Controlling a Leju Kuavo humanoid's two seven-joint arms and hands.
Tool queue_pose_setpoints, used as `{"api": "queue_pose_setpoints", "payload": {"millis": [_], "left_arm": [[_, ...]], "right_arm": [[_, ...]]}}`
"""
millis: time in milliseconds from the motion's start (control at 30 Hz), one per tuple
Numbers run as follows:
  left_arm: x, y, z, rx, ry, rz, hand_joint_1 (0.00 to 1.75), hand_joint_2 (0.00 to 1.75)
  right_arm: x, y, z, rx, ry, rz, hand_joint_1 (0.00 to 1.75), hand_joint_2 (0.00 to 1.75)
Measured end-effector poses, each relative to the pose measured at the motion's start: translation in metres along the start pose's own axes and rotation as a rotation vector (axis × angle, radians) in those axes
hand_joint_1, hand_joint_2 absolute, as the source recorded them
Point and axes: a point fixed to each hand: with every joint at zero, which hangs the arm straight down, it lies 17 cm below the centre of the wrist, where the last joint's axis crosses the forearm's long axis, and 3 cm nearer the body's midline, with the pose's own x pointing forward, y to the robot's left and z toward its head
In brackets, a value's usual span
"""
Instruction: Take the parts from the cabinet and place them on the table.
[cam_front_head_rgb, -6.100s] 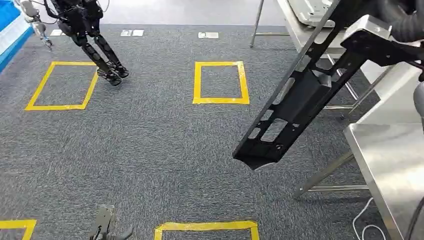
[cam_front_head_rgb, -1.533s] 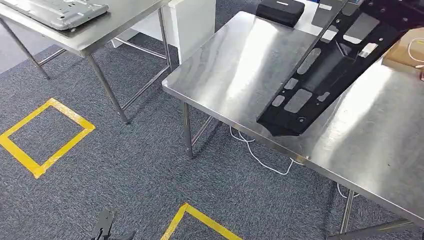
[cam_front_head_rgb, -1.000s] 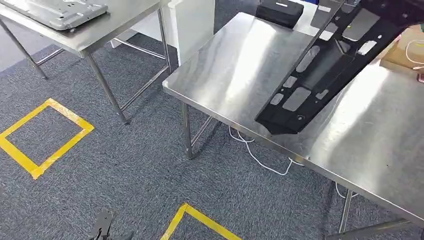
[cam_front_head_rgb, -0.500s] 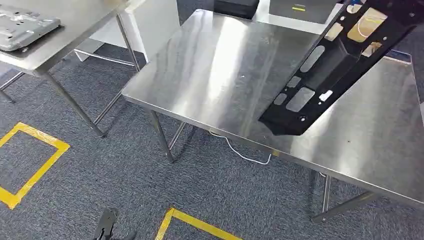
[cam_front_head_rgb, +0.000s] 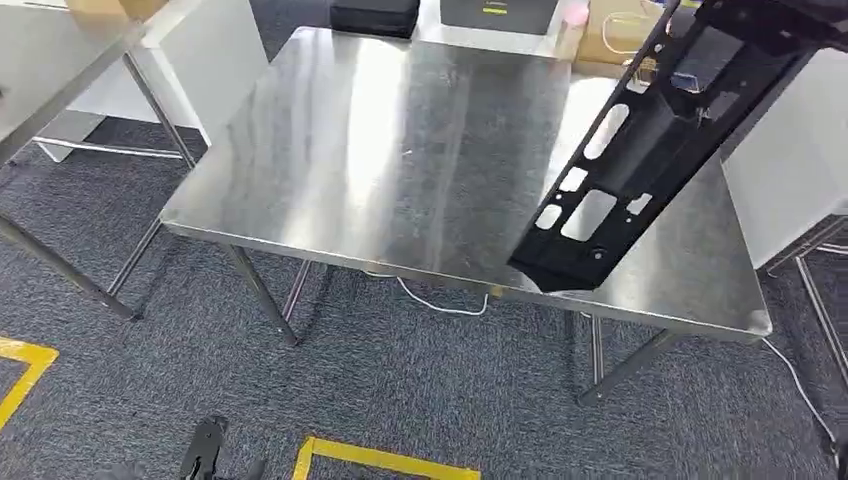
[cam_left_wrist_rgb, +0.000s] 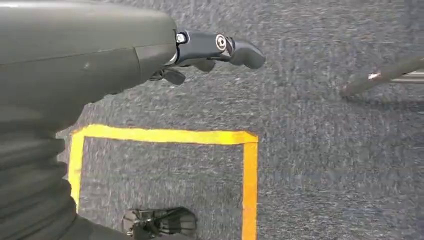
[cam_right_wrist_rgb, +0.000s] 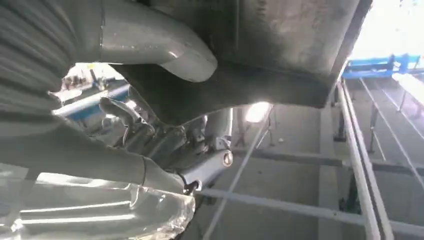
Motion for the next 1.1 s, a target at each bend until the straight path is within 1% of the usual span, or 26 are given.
{"api": "queue_pose_setpoints", "payload": {"millis": [167, 300, 433, 533, 633, 833, 967, 1100], "left_arm": [[0.000, -0.003, 0.000, -0.008, 0.000, -0.004, 0.00, 1.75], [0.001, -0.002, 0.000, -0.008, -0.001, -0.009, 0.00, 1.75], [0.004, -0.002, -0.001, -0.008, -0.007, -0.009, 0.00, 1.75], [0.006, -0.001, -0.002, -0.006, -0.011, -0.010, 0.00, 1.75], [0.004, 0.000, -0.001, -0.005, -0.007, -0.010, 0.00, 1.75], [0.003, 0.005, -0.002, 0.003, -0.006, -0.012, 0.00, 1.75], [0.002, 0.005, -0.001, 0.005, -0.005, -0.007, 0.00, 1.75], [0.001, 0.007, -0.001, 0.013, -0.003, -0.008, 0.00, 1.75]], "right_arm": [[0.037, 0.008, -0.007, 0.034, -0.069, -0.039, 1.75, 1.75], [0.062, -0.003, -0.017, 0.025, -0.118, -0.053, 1.75, 1.75], [0.086, 0.002, -0.019, 0.046, -0.173, -0.103, 1.75, 1.75], [0.104, -0.003, -0.024, 0.040, -0.197, -0.118, 1.75, 1.75], [0.121, 0.000, -0.025, 0.048, -0.226, -0.124, 1.75, 1.75], [0.164, -0.008, -0.028, 0.043, -0.339, -0.196, 1.75, 1.75], [0.188, -0.006, -0.029, 0.051, -0.380, -0.243, 1.75, 1.75], [0.208, -0.014, -0.034, 0.041, -0.408, -0.292, 1.75, 1.75]]}}
